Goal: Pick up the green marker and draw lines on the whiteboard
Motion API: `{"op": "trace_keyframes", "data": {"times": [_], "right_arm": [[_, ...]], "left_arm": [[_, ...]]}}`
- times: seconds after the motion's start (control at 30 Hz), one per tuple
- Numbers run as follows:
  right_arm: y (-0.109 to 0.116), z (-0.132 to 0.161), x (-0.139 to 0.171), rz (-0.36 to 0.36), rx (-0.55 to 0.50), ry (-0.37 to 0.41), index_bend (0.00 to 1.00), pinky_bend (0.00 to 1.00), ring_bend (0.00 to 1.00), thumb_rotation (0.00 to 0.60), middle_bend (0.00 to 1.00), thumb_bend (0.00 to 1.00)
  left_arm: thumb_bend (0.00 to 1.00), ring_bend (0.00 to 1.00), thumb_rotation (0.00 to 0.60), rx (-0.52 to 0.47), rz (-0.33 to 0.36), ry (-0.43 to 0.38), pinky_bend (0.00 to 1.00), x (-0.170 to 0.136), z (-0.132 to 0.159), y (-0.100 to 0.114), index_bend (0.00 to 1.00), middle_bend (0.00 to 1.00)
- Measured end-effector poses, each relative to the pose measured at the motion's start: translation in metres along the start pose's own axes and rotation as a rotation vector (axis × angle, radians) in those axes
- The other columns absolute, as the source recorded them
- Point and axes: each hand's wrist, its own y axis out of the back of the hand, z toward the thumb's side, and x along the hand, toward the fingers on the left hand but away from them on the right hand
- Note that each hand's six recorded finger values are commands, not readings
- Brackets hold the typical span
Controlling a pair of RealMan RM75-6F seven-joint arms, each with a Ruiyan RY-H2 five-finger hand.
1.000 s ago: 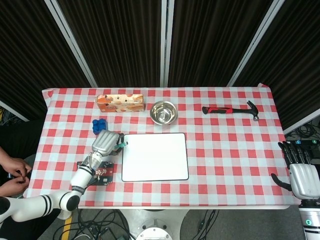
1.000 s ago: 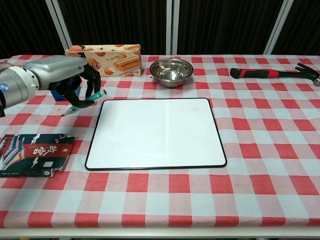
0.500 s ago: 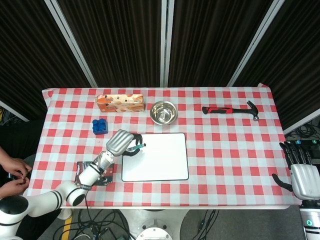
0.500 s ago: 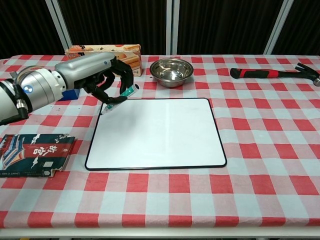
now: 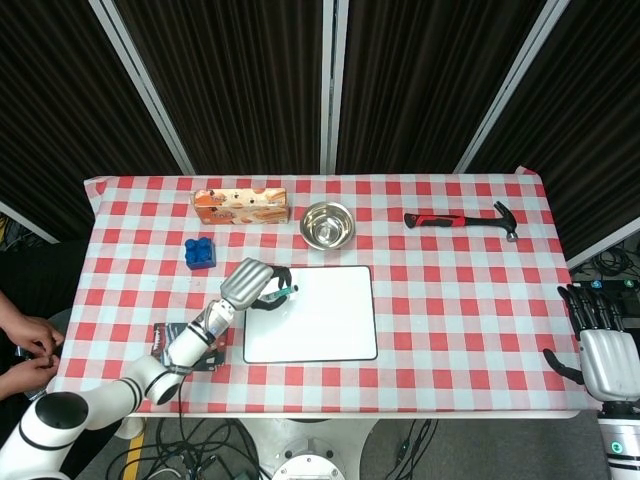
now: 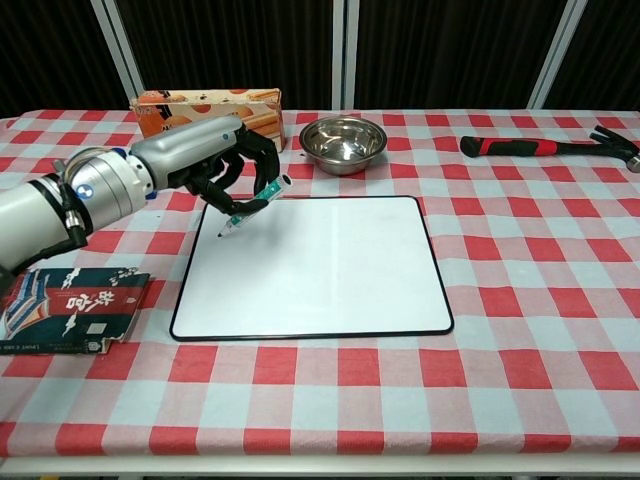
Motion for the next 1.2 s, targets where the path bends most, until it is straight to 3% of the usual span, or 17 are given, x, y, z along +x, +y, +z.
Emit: {"op": "trace_keyframes", "data": {"times": [0.37,0.8,1.0,1.2], "right_arm": [[-0.001,-0.001,-0.001,0.008,0.004,-0.006,0.0,0.0,0.0,0.6,0.07,0.14],[0.003,-0.01,0.002,0.001,0.003,-0.03,0.0,0.0,0.0,0.6,0.07,0.14],[0.003,-0.006,0.001,0.001,0.001,-0.014,0.0,0.0,0.0,0.6,0.07,0.13],[0.0,-0.002,0.001,0.006,-0.004,0.002,0.0,0.0,0.0,0.6,0.07,0.14]], "left_arm": [[0.45,0.76,0.6,-0.049,0.002,0.011,1.0,0.007,0.0,-0.012,0.56,0.62],[0.45,0.76,0.6,-0.106,0.025,-0.069,1.0,0.038,0.043,-0.019,0.56,0.62],[0.45,0.76,0.6,-0.103,0.049,-0.098,1.0,0.03,0.044,-0.008,0.56,0.62],[0.45,0.76,0.6,-0.073,0.031,-0.064,1.0,0.007,0.024,-0.008,0.56,0.62]]}}
